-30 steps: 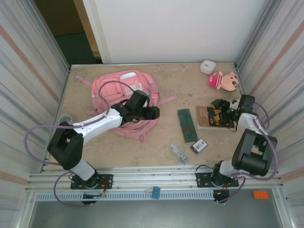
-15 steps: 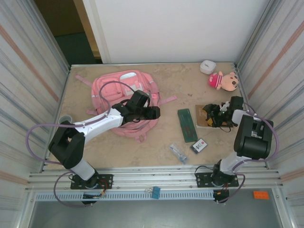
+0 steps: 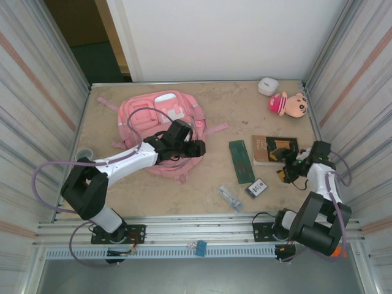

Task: Pack the student bag

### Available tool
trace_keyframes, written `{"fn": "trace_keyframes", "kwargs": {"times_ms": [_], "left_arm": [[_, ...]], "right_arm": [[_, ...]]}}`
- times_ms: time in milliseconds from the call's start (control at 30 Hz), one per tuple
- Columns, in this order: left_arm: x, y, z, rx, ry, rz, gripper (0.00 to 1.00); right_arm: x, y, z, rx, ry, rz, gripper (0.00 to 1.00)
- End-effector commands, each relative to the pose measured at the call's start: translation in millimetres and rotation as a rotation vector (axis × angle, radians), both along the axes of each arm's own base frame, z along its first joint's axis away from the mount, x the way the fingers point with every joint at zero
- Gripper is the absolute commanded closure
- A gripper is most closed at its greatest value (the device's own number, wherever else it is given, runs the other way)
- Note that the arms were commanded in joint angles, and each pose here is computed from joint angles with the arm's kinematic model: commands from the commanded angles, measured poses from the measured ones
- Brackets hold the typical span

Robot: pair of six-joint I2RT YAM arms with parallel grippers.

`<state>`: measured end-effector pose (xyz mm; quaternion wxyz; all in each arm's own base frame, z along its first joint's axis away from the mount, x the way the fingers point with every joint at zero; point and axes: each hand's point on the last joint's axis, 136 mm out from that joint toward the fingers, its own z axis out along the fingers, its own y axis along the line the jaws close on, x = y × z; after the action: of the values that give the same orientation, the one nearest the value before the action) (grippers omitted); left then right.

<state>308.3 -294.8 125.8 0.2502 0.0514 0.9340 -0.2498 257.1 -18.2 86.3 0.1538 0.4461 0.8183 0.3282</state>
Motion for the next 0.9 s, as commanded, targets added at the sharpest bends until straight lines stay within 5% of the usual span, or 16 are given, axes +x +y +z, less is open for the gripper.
{"fn": "trace_keyframes", "kwargs": {"times_ms": [0, 533, 867], "left_arm": [[-2.1, -3.8, 15.1, -0.027, -0.032, -0.022, 0.3], [13.0, 1.7, 20.4, 0.009, -0.07, -0.02, 0.29], [25.3, -0.6, 15.5, 0.036, -0.058, -0.016, 0.29]], "right_arm": [[5.2, -23.6, 0.6, 0.016, 0.025, -0.078, 0.21], [65.9, -86.8, -55.2, -0.035, 0.102, -0.061, 0.31], [97.8, -68.6, -69.2, -0.145, 0.151, 0.161, 0.65]]}}
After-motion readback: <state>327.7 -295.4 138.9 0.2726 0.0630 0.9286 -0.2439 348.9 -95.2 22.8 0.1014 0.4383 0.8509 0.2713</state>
